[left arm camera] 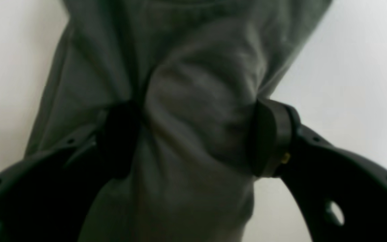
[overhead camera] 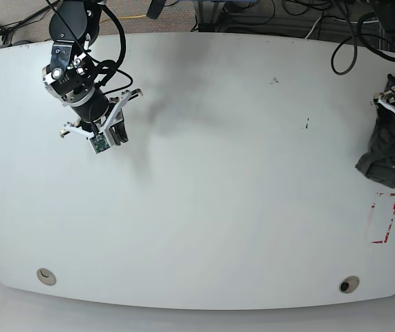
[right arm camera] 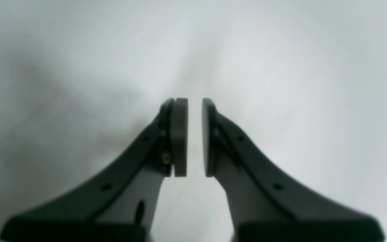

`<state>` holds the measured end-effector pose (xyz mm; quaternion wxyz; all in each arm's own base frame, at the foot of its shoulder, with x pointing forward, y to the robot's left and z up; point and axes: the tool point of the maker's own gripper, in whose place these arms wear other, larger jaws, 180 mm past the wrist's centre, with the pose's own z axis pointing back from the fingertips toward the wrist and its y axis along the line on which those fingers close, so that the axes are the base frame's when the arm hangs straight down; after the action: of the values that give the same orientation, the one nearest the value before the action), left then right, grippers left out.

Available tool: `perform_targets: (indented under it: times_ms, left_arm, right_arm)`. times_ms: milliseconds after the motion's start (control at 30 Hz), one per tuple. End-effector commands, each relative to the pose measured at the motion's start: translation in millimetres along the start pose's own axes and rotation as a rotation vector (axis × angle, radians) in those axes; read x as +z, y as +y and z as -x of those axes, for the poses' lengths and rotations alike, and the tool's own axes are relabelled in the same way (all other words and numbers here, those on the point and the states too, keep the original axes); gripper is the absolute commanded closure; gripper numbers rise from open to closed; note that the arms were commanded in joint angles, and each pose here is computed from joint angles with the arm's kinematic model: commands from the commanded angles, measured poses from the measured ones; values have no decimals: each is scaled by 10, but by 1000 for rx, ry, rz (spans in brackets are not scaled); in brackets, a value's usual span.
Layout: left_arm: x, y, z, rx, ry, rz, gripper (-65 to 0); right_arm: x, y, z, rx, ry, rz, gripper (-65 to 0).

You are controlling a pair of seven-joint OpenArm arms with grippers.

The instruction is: Fold the T-shirt properly

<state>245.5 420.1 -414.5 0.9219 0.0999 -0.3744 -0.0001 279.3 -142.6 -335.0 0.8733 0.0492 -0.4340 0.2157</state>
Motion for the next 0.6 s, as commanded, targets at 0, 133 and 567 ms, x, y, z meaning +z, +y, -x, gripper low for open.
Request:
perform_targets:
  times_ms: [0, 133, 567]
  left_arm:
    - [86, 207, 424, -69, 205, -28, -458]
    - [188, 473, 379, -46, 193, -70, -458]
    - [544, -48, -1067, -248, -137, -110, -458]
  right_arm:
    - [56, -11, -144, 24, -53, 0, -67]
    - [65, 54, -127, 55, -50, -31, -65]
    - [66, 75, -197, 66, -96, -41, -65]
